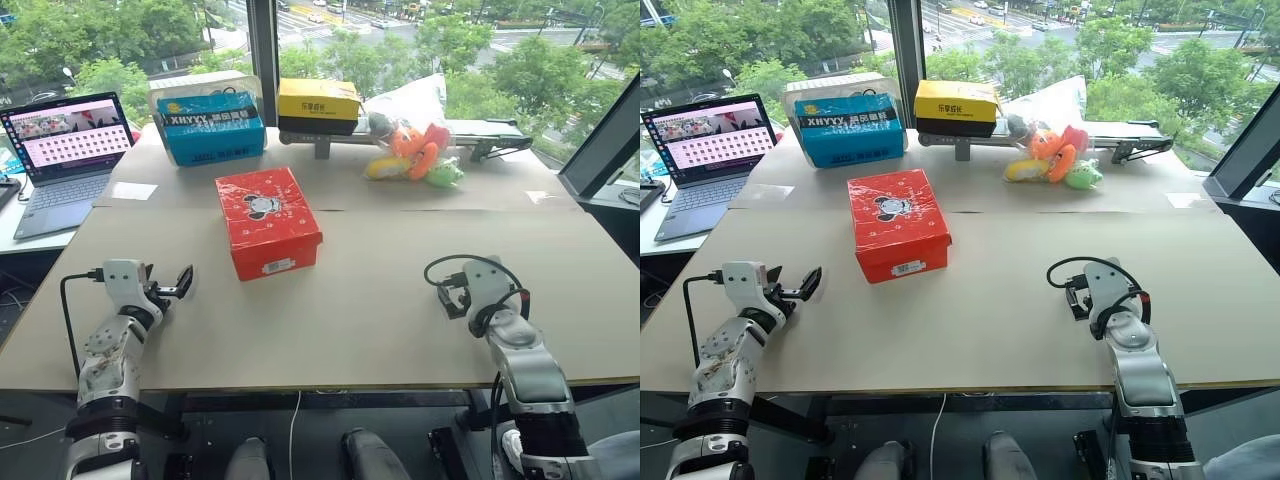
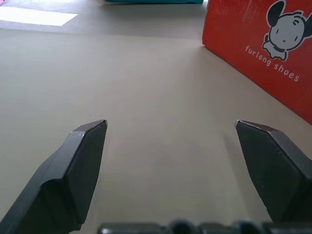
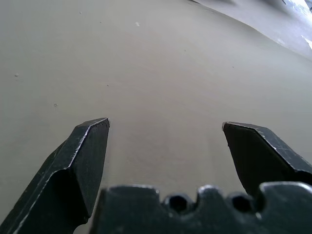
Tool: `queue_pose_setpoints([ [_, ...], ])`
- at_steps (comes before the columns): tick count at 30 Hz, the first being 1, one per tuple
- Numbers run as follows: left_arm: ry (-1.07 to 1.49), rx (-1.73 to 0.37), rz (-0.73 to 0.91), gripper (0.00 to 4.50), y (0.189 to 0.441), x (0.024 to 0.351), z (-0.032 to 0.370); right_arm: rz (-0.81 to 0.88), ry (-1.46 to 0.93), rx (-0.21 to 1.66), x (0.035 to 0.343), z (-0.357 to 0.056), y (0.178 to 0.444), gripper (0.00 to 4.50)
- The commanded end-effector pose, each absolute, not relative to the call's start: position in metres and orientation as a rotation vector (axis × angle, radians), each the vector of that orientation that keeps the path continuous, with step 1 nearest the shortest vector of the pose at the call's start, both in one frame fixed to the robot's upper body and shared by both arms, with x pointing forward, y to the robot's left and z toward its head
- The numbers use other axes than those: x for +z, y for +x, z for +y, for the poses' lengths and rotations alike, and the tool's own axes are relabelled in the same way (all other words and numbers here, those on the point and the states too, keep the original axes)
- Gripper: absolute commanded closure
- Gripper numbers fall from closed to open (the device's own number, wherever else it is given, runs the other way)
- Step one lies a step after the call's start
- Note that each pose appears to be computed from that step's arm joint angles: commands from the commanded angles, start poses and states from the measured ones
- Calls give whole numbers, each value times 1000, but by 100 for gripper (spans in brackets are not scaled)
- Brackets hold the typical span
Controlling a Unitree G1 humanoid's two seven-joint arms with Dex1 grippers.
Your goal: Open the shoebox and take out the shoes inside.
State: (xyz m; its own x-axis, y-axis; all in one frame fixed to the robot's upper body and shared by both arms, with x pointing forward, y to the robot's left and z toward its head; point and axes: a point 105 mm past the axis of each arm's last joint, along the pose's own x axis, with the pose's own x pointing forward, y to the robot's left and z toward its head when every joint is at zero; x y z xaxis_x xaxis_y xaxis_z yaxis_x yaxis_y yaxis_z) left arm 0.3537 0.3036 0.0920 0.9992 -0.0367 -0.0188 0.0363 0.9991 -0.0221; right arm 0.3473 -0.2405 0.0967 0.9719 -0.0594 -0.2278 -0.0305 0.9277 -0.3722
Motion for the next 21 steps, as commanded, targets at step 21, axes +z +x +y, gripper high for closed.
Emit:
queue_pose_setpoints([
  [21,-50,130,-54,0,363,106,294,96,-400,23,132,-205,414,12],
])
